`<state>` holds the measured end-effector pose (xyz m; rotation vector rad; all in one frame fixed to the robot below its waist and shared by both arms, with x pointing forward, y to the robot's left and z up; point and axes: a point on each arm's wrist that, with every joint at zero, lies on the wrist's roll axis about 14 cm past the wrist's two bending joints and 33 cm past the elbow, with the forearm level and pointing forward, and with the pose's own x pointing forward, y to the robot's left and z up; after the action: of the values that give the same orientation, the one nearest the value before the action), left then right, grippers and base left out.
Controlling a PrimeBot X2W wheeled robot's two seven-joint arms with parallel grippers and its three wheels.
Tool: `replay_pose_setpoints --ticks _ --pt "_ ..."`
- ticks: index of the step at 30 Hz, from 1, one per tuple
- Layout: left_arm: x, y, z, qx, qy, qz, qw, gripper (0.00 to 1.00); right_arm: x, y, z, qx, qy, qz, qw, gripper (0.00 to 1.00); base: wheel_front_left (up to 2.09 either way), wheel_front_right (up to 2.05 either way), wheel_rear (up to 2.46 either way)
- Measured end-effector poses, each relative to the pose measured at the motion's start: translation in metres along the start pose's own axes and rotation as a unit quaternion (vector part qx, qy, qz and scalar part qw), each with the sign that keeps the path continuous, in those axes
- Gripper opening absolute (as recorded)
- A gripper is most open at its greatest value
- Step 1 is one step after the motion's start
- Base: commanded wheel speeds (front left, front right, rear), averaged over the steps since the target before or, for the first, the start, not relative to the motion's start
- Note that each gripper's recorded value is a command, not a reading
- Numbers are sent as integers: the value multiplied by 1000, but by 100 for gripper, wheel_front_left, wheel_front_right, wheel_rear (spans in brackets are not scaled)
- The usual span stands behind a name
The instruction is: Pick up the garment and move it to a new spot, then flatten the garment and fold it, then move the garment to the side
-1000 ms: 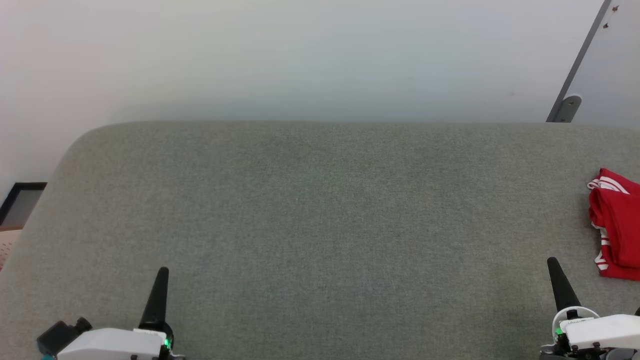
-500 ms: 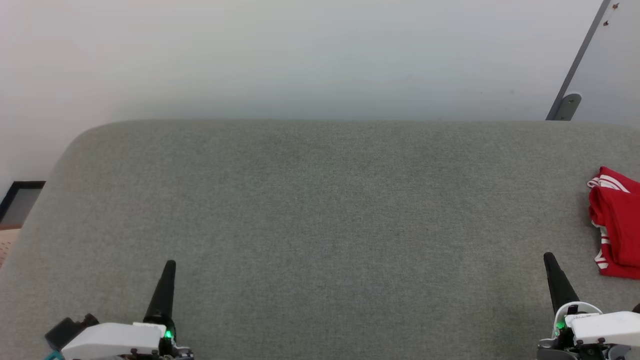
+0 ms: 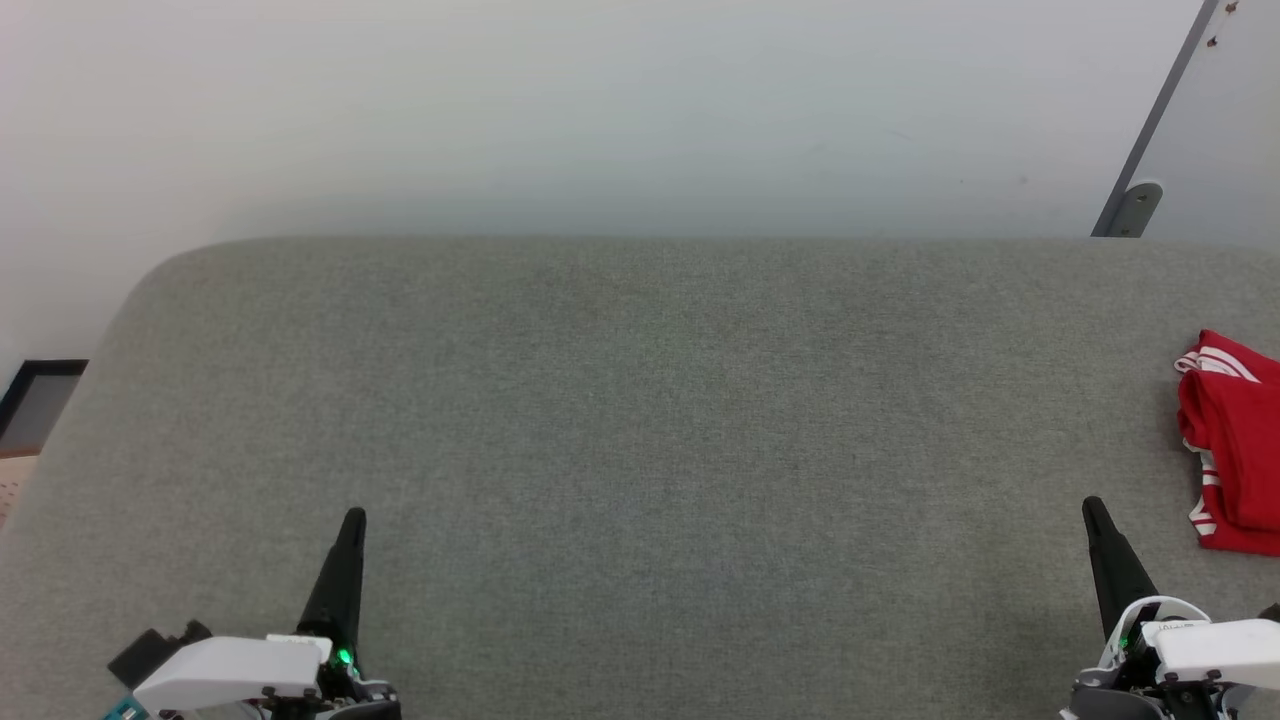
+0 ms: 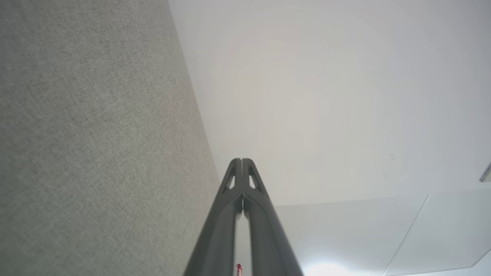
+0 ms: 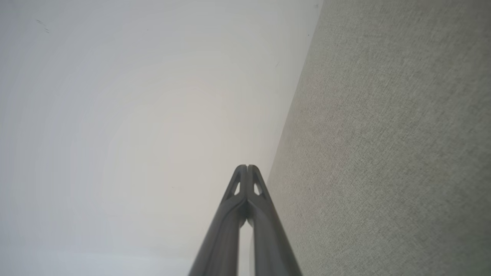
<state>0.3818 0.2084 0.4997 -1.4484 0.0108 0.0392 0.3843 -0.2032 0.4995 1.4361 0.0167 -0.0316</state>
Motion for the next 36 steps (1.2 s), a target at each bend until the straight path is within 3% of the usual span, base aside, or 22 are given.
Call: replay_pose_setpoints --ticks 18,36 --pt "6 -6 -8 -62 10 -10 998 0 3 5 -2 66 6 10 998 0 0 0 0" --pt "6 -6 -9 -63 11 -11 998 0 4 7 -2 67 5 13 998 0 0 0 0"
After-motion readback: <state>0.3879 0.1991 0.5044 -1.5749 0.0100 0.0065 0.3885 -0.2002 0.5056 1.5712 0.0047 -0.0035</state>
